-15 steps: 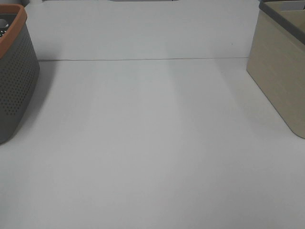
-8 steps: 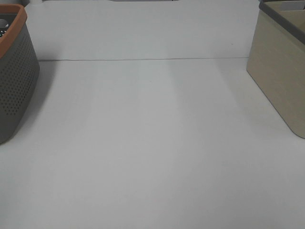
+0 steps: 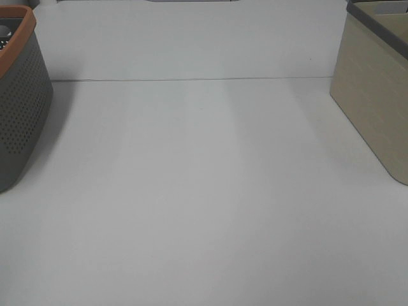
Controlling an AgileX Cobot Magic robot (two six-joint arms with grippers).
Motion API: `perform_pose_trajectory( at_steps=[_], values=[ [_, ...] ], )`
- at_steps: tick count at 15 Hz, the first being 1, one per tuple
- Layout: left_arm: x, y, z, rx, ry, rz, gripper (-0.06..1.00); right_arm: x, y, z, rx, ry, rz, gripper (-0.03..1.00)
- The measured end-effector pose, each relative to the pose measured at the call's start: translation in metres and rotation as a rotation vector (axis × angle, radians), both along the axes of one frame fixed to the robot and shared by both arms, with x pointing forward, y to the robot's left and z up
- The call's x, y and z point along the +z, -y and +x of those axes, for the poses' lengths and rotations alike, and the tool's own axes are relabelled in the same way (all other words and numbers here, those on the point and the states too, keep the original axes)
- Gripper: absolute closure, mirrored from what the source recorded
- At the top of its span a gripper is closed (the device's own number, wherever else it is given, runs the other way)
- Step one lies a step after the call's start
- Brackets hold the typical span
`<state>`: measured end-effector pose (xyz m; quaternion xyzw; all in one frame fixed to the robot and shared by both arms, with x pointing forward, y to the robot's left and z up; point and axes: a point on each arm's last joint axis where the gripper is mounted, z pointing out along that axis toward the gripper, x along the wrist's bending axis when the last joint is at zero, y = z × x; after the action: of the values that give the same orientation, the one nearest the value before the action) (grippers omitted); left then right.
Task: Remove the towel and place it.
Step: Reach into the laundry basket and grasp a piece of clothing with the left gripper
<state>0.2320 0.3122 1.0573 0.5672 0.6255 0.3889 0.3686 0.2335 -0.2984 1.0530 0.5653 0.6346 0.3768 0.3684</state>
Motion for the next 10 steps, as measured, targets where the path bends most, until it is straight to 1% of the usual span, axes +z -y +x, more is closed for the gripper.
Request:
perform_pose_trajectory(
  at_steps=[5, 10],
  values=[
    [0.0, 0.0, 0.0, 0.0, 0.0, 0.0, 0.18, 0.0, 0.0, 0.0, 0.0, 0.0, 0.0, 0.35],
    [0.014, 0.0, -0.006, 0.001, 0.056, -0.001, 0.18, 0.0, 0.0, 0.0, 0.0, 0.0, 0.0, 0.35]
  ],
)
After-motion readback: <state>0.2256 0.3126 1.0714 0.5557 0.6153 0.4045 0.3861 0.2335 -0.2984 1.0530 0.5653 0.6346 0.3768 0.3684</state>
